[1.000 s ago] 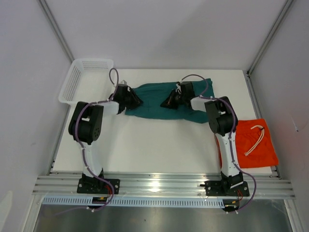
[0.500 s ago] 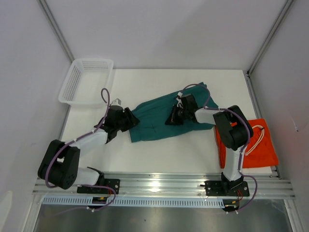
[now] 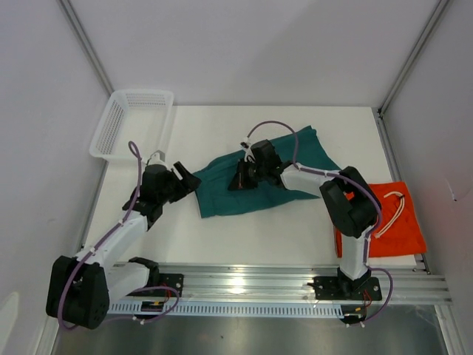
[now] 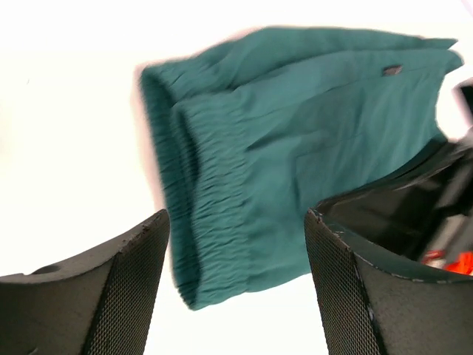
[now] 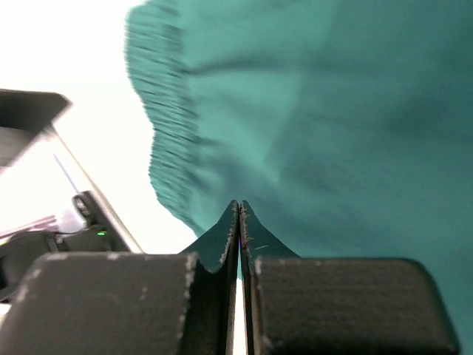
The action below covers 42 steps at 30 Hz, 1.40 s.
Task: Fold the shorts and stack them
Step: Fold the shorts
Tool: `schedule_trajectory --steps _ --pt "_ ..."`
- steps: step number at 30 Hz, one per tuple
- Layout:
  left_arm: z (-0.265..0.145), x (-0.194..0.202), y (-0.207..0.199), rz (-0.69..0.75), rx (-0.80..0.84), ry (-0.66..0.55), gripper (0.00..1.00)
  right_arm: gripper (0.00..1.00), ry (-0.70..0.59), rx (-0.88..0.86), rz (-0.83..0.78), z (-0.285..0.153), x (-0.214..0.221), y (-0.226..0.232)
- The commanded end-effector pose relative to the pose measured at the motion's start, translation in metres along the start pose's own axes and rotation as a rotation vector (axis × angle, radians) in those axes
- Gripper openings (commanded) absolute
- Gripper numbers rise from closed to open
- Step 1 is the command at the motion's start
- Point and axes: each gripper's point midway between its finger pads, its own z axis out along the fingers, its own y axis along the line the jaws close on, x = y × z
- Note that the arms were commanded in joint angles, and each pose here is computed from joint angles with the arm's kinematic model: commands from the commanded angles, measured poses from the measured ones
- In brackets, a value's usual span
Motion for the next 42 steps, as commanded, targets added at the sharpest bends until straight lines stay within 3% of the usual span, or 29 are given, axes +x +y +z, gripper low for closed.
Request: schedule_trajectory --steps 1,6,16,21,33,42 --pt "0.000 0.021 0.016 -0.015 0.012 0.051 0.76 0.00 -0.031 -0.120 -0.037 0.018 -0.017 0.031" --pt "0.014 0.032 0.026 -0.052 0.054 0.073 0.76 0.00 -0.025 -0.167 -0.044 0.042 -0.025 0.043" --pt "0.041 0.049 0.038 -0.084 0.072 0.095 0.76 0.00 0.021 -0.045 0.010 0.082 -0.016 0.001" --pt "0.056 0.056 0.044 -0.102 0.073 0.100 0.76 0.00 0.034 0.030 0.026 0.088 -0.008 -0.021" --pt "0.074 0.067 0.056 -0.126 0.058 0.108 0.74 0.00 0.047 0.028 0.028 0.092 -0.004 -0.025" --pt "0.072 0.052 0.059 -0.104 0.010 0.036 0.73 0.00 0.049 0.035 0.031 0.089 -0.003 -0.030"
